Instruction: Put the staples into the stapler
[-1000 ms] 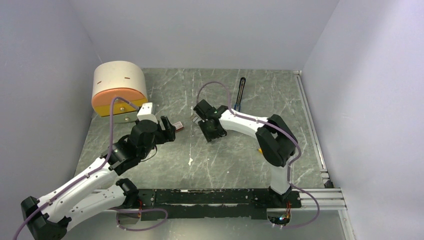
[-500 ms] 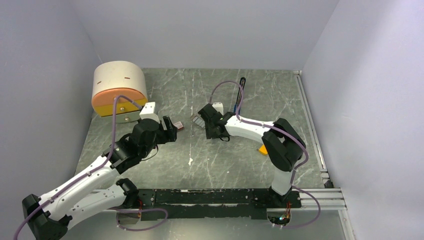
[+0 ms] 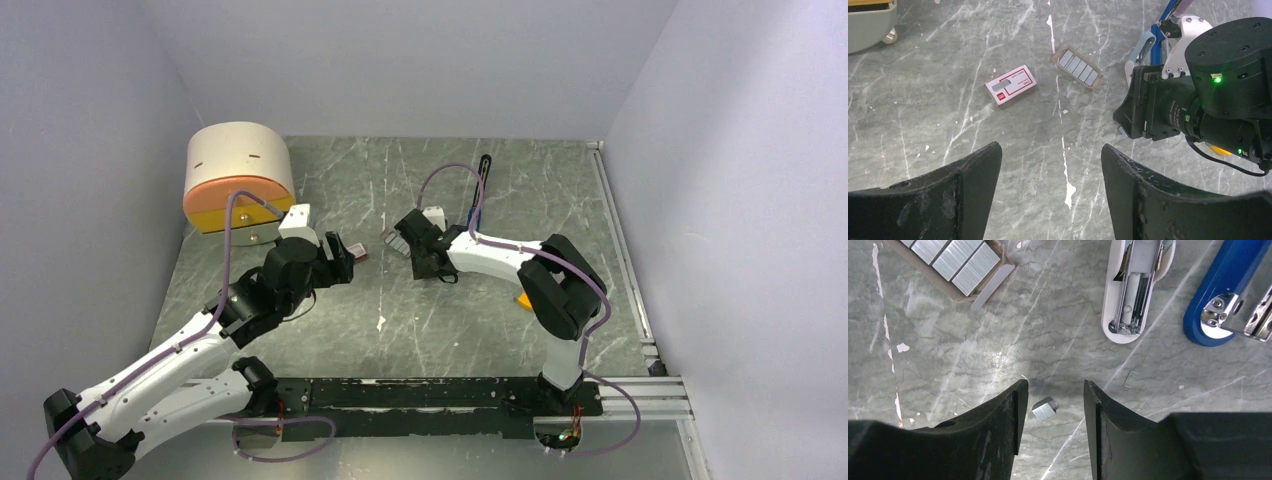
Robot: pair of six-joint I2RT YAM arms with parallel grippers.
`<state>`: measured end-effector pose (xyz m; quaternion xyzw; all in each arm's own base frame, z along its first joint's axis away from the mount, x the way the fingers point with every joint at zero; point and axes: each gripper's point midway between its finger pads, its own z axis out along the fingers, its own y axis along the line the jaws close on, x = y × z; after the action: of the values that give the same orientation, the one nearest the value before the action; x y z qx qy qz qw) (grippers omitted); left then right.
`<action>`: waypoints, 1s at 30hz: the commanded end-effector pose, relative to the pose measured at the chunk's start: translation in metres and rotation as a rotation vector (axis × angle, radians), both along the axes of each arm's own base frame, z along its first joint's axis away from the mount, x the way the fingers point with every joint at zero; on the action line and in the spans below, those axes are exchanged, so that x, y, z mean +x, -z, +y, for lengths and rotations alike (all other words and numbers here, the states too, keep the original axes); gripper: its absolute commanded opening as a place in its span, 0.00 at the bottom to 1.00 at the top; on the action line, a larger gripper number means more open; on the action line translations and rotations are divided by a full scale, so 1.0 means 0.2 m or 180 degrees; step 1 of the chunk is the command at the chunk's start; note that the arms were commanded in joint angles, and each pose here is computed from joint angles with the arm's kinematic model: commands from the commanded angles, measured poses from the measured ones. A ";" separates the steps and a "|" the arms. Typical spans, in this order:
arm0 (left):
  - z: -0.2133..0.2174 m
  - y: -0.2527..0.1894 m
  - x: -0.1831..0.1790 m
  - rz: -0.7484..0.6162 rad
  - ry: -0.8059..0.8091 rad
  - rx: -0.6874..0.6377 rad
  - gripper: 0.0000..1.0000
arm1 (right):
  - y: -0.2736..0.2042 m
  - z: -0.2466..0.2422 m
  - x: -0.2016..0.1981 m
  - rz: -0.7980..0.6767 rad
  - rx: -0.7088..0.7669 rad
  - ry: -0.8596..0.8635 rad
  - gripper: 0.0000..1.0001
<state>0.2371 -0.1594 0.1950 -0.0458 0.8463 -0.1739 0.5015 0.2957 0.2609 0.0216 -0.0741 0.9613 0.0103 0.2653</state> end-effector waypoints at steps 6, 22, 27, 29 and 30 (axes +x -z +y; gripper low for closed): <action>0.00 -0.09 0.01 -0.0146 -0.0015 -0.0081 0.78 | 0.08 -0.05 -0.09 0.0179 -0.0088 -0.0151 0.46; -0.01 -0.07 0.02 -0.0106 -0.0004 -0.0041 0.78 | 0.04 -0.11 -0.19 0.0263 -0.0071 -0.0280 0.46; -0.01 -0.07 0.02 -0.0107 -0.0012 -0.0038 0.78 | 0.05 -0.12 -0.21 0.0302 -0.0060 -0.0299 0.43; -0.01 -0.07 0.02 -0.0112 -0.0009 -0.0046 0.78 | 0.05 -0.10 -0.21 0.0305 -0.0008 -0.0311 0.39; -0.02 -0.07 0.02 -0.0109 -0.0005 -0.0046 0.78 | 0.05 -0.09 -0.21 0.0306 0.0024 -0.0334 0.37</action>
<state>0.2382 -0.1604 0.1953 -0.0456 0.8469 -0.1730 0.5008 0.2634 0.2450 0.0134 -0.1107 0.9661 0.0265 0.2318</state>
